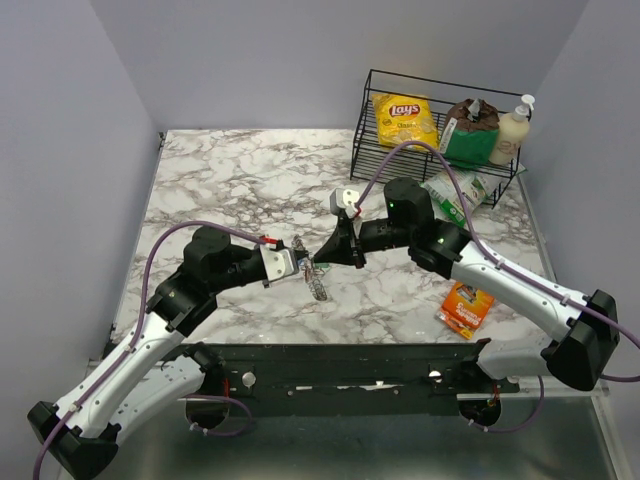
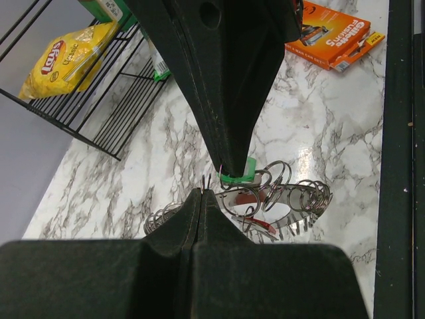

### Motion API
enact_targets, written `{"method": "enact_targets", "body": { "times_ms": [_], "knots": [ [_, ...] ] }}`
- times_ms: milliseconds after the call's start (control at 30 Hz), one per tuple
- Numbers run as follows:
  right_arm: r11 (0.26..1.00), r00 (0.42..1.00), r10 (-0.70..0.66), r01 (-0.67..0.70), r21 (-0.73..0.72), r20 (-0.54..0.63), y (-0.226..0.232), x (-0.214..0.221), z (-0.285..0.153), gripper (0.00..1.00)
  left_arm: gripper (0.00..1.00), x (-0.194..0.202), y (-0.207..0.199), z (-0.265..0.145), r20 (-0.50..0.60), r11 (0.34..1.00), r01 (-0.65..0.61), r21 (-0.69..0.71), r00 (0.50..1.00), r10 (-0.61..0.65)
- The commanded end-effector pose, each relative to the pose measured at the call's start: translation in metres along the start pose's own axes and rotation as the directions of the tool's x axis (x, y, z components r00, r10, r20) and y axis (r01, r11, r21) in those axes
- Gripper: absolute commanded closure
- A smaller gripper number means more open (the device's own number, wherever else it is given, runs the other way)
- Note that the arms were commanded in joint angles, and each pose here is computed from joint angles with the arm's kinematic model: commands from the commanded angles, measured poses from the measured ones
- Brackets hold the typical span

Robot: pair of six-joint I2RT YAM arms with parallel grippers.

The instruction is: Put the keys on the keyring

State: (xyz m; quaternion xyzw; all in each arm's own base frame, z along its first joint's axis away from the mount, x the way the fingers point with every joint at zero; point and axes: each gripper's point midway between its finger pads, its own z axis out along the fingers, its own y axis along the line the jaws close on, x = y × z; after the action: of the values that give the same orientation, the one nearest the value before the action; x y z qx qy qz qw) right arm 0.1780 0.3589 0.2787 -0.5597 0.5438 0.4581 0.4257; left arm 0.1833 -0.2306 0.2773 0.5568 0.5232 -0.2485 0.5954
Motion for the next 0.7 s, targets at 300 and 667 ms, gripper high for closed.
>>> {"method": "enact_targets", "body": {
  "times_ms": [300, 667],
  "knots": [
    [1.000, 1.000, -0.014, 0.014, 0.022, 0.000, -0.0025, -0.0043, 0.0003, 0.99, 1.00, -0.0150, -0.0003, -0.0021, 0.059, 0.999, -0.038, 0.005, 0.998, 0.037],
    [0.999, 1.000, -0.016, 0.015, 0.049, 0.010, -0.0070, -0.0068, 0.0001, 0.99, 1.00, -0.0156, -0.0043, -0.0029, 0.064, 0.999, -0.040, 0.025, 0.997, 0.039]
  ]
}}
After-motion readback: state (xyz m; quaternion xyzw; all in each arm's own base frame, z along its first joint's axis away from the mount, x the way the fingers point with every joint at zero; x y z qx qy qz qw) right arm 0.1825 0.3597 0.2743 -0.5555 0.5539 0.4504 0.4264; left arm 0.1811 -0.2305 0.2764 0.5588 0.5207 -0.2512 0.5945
